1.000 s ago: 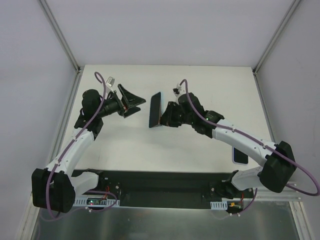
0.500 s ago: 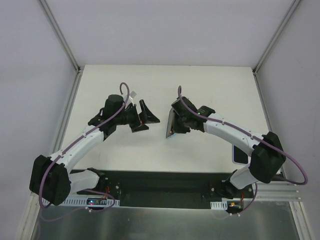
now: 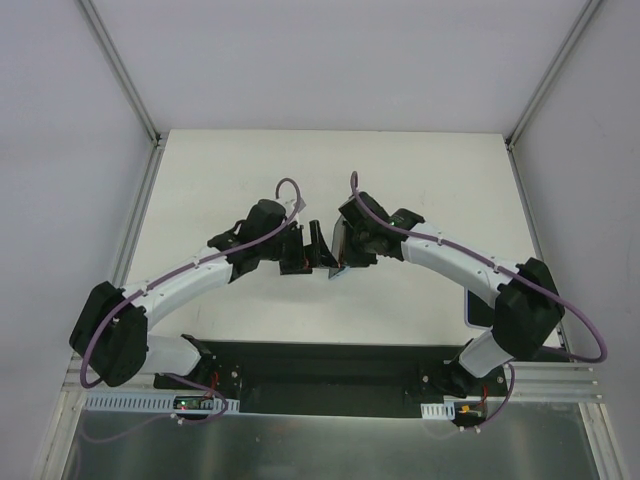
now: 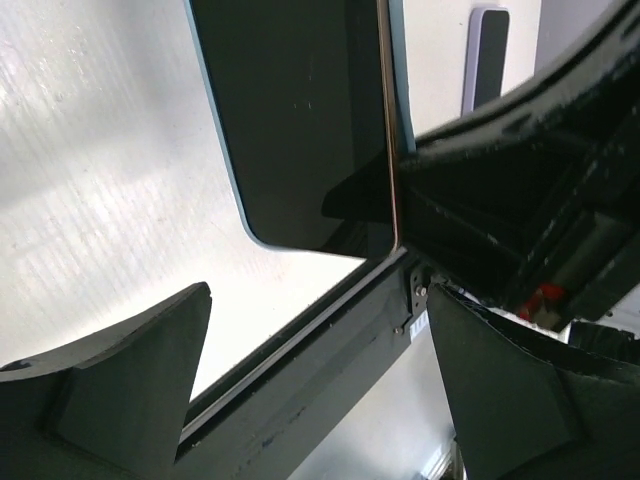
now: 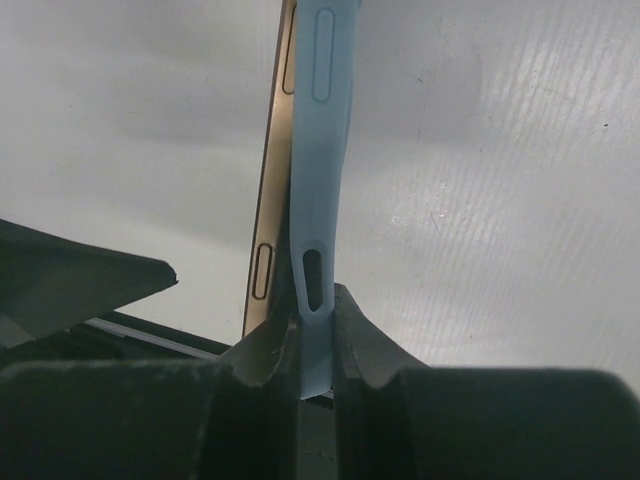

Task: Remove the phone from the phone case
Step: Remove the phone case from the phone.

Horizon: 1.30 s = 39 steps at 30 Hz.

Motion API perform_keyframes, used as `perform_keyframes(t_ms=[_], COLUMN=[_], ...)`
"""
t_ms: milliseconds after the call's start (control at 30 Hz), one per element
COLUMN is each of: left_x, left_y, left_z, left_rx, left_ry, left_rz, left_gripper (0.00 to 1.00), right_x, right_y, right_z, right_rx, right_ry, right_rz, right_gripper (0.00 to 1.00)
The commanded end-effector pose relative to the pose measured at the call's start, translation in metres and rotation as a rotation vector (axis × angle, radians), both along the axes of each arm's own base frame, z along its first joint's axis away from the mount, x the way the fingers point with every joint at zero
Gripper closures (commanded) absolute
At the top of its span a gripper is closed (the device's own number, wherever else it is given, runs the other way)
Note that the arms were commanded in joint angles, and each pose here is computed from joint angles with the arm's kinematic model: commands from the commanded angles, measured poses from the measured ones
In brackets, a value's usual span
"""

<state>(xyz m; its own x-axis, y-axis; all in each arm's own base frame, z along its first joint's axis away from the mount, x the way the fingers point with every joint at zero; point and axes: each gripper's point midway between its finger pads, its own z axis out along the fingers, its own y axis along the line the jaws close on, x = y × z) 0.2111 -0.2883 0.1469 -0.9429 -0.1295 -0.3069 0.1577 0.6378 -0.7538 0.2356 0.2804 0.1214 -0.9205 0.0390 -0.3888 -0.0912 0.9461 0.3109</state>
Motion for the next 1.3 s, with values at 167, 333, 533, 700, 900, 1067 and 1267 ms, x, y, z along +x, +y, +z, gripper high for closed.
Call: perform_keyframes(t_ms=[167, 333, 533, 700, 900, 1067, 1267], left_x=[0.023, 0.034, 0.043, 0.046, 0.046, 0.048, 0.046], left_y=[-0.009, -0.005, -0.009, -0.005, -0.004, -0.006, -0.004], left_z=[-0.003, 0.000, 0.000, -0.010, -0.023, -0.026, -0.036], left_rx=[0.061, 0.093, 0.125, 0.177, 0.226, 0.250, 0.353], left_ry=[-0.075, -0.090, -0.058, -0.043, -0.012, -0.026, -0.050], left_rz=[0.006, 0.063, 0.078, 0.088, 0.074, 0.060, 0.024], left_gripper=[0.16, 0.19, 0.25, 0.28, 0.28, 0.28, 0.31], right_x=[0.001, -0.002, -0.005, -0.006, -0.007, -0.008, -0.010], right_y=[0.029, 0.031, 0.027, 0.023, 0.025, 0.029, 0.034], right_z=[0.027, 0.029, 0.026, 0.026, 0.026, 0.029, 0.034], right_rx=[0.135, 0.139, 0.117, 0.098, 0.093, 0.068, 0.065], right_ry=[-0.013, -0.024, -0.025, -0.032, -0.037, -0.052, -0.055], right_rz=[0.082, 0.115, 0.119, 0.121, 0.134, 0.157, 0.176], right_gripper=[0.99, 0.99, 0.99, 0.99, 0.99, 0.99, 0.99])
